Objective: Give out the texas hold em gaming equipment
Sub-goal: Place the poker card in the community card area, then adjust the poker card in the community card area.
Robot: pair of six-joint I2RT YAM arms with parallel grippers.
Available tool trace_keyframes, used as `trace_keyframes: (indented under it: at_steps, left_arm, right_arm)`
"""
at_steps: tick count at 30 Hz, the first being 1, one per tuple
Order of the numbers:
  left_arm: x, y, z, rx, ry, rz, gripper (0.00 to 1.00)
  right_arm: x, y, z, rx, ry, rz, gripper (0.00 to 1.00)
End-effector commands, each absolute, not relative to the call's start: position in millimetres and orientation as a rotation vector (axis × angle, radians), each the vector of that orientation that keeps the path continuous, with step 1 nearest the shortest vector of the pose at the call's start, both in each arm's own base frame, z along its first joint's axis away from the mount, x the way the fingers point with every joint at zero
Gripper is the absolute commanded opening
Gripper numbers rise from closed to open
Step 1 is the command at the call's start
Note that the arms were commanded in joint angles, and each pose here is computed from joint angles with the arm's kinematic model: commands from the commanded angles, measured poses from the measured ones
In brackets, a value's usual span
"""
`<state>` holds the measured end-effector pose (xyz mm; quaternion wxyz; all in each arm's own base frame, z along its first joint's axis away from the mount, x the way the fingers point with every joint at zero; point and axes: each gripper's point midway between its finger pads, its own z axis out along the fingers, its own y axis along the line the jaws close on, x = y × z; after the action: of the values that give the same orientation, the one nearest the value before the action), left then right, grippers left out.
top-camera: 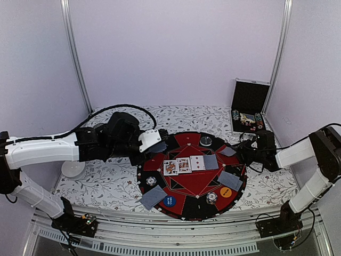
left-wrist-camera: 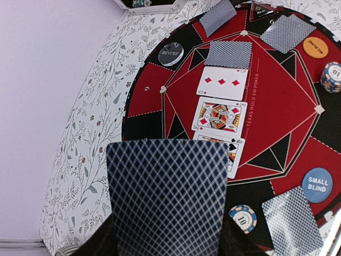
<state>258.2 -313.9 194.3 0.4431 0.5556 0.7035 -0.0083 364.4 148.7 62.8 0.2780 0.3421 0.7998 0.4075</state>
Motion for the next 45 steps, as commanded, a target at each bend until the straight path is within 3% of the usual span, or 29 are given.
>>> trace_keyframes:
  at_steps: [1,5,6,12,16,20,23,30,45]
  left_arm:
    - [254.4,-315.3,198.9,1.378,1.713,-0.020,0.52]
    - [254.4,-315.5,197.2,1.381,1.714,-0.018,0.52]
    - [253.9,-315.8,196.9,1.384,1.713,-0.019,0.52]
    - [254.6,-316.4,195.4,1.386,1.717,-0.016,0.52]
    - [254.6,-316.8,195.8,1.386,1.717,-0.019,0.52]
    - [254.3,-316.5,198.3,1.382,1.714,-0.022,0.52]
    - [254.4,-315.6,199.1,1.378,1.714,-0.019,0.52]
    - [253.5,-315.5,197.0,1.386,1.714,-0.014,0.52]
    - [253.1,-317.5,191.0,1.401,1.723,-0.011,0.53]
  right_arm:
    - [351.3,150.7,72.6,0.910,2.141,1.129,0.63]
    - [332.2,149.1,85.6,0.851,2.179,1.095,0.96]
    - [329.2,146.2,96.7,0.819,2.166,1.080,1.00]
    - [330.5,122.5,151.2,0.605,2.093,0.867,0.99]
    - [355.9,129.4,215.0,0.106,1.989,0.670,0.99]
    - [371.9,137.6,238.9,-0.148,1.943,0.610,0.99]
    - [390.2,134.1,228.3,-0.237,2.025,0.536,0.91]
    - [403.6,129.1,136.9,-0.246,2.442,0.608,0.58]
    - [388.5,130.7,31.5,-0.324,2.730,0.629,0.44]
